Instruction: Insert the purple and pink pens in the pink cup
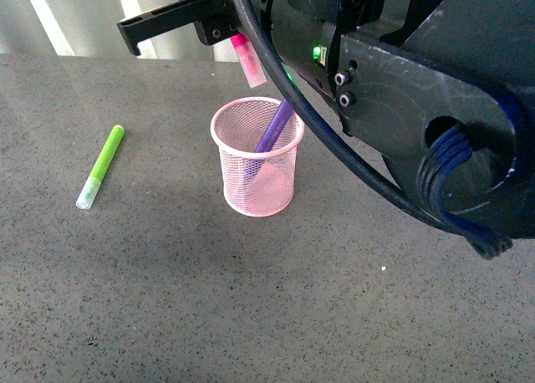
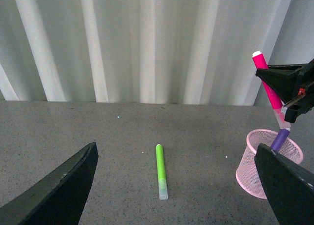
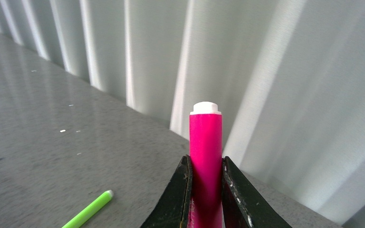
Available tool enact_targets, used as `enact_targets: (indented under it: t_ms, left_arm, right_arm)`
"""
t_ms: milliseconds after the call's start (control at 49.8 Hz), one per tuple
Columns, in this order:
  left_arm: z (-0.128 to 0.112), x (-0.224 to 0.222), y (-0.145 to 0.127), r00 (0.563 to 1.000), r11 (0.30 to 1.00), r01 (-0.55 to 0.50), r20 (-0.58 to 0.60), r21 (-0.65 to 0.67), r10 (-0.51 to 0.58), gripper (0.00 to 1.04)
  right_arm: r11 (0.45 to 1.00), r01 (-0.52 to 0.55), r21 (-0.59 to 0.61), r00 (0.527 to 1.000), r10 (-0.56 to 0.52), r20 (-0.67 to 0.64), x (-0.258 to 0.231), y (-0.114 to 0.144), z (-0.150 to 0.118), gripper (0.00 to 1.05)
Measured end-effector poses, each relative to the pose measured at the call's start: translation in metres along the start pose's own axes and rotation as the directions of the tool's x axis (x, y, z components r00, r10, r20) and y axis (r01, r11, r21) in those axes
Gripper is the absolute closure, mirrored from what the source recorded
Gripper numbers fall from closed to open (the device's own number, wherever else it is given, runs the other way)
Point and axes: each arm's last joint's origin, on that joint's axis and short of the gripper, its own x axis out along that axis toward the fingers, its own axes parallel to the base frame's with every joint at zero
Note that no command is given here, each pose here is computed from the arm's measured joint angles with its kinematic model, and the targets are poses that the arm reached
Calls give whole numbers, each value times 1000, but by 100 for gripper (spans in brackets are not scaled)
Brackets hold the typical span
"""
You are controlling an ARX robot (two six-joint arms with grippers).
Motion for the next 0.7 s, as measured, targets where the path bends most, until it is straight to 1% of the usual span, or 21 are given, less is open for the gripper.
enact_targets:
  t_ms: [261, 702]
  left_arm:
    - [0, 0, 0, 1000, 1000, 0, 0, 0, 0, 7]
    - [0, 0, 0, 1000, 1000, 0, 0, 0, 0, 7]
  right_arm:
    - [1000, 0, 9, 1000, 0, -11, 1, 4, -11, 93]
    - [999, -2, 34, 997, 4, -74, 3, 7, -37, 93]
